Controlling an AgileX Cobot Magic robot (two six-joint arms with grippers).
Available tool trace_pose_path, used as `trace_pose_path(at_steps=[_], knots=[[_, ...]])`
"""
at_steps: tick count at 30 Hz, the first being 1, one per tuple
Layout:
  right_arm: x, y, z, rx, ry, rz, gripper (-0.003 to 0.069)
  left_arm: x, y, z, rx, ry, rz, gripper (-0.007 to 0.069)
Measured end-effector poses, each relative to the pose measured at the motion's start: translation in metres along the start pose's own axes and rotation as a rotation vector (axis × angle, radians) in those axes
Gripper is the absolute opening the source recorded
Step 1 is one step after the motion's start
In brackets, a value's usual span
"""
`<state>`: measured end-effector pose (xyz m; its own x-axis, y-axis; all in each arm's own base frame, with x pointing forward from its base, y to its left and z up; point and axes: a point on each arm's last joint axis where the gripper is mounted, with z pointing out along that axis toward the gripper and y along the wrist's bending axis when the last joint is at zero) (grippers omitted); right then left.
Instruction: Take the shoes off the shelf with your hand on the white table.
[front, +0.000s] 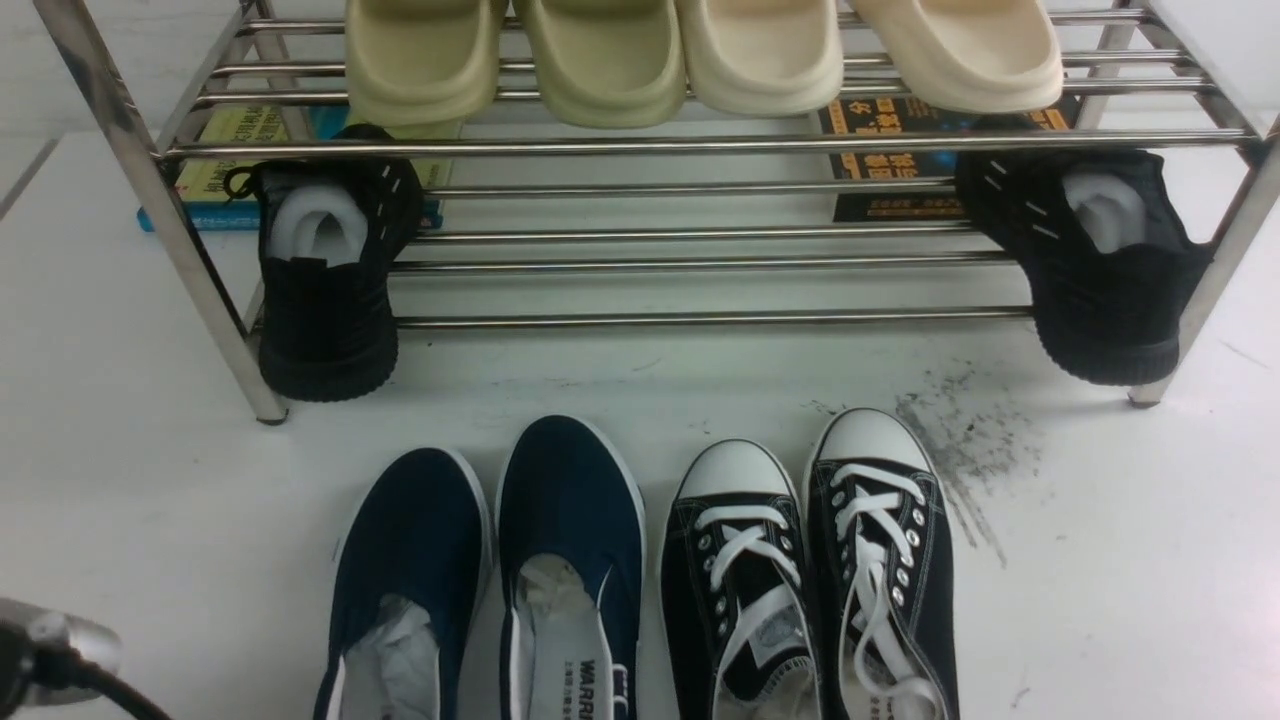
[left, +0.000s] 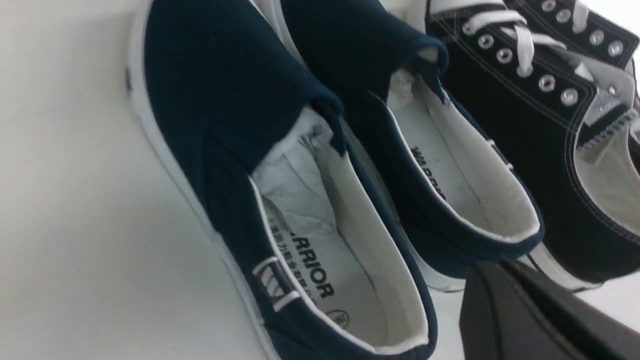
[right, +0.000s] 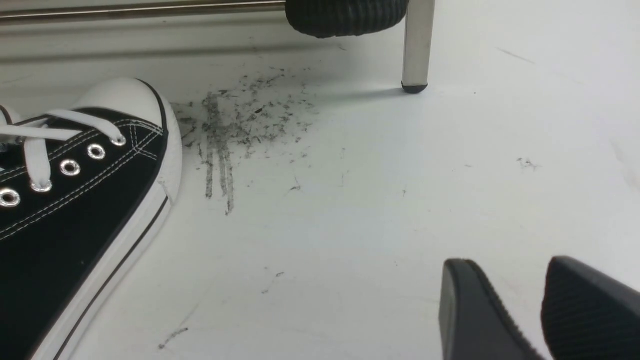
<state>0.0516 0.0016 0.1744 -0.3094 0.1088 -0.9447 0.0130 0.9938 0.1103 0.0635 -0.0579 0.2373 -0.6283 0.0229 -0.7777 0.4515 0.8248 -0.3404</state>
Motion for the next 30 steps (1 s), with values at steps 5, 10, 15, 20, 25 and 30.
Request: trace_pose_path(at_steps=[5, 10, 15, 20, 25, 30], knots=[[0.000, 0.000, 0.000, 0.000, 0.000, 0.000, 0.0239, 0.026, 0.003, 0.019, 0.108, -0.051, 0.064, 0.0019], [0.000, 0.000, 0.000, 0.000, 0.000, 0.000, 0.0239, 0.025, 0.009, 0.023, 0.106, -0.194, 0.143, 0.0022], [0.000, 0.000, 0.000, 0.000, 0.000, 0.000, 0.0239, 0.018, 0.026, 0.018, -0.074, -0.275, 0.097, 0.0029], [0.000, 0.000, 0.000, 0.000, 0.000, 0.000, 0.0239, 0.021, 0.044, 0.006, -0.274, -0.318, 0.004, 0.0033], [0.000, 0.000, 0.000, 0.000, 0.000, 0.000, 0.0239, 0.029, 0.052, -0.009, -0.412, -0.381, -0.076, 0.0038], [0.000, 0.000, 0.000, 0.000, 0.000, 0.000, 0.0239, 0.036, 0.057, -0.017, -0.539, -0.396, -0.113, 0.0043]])
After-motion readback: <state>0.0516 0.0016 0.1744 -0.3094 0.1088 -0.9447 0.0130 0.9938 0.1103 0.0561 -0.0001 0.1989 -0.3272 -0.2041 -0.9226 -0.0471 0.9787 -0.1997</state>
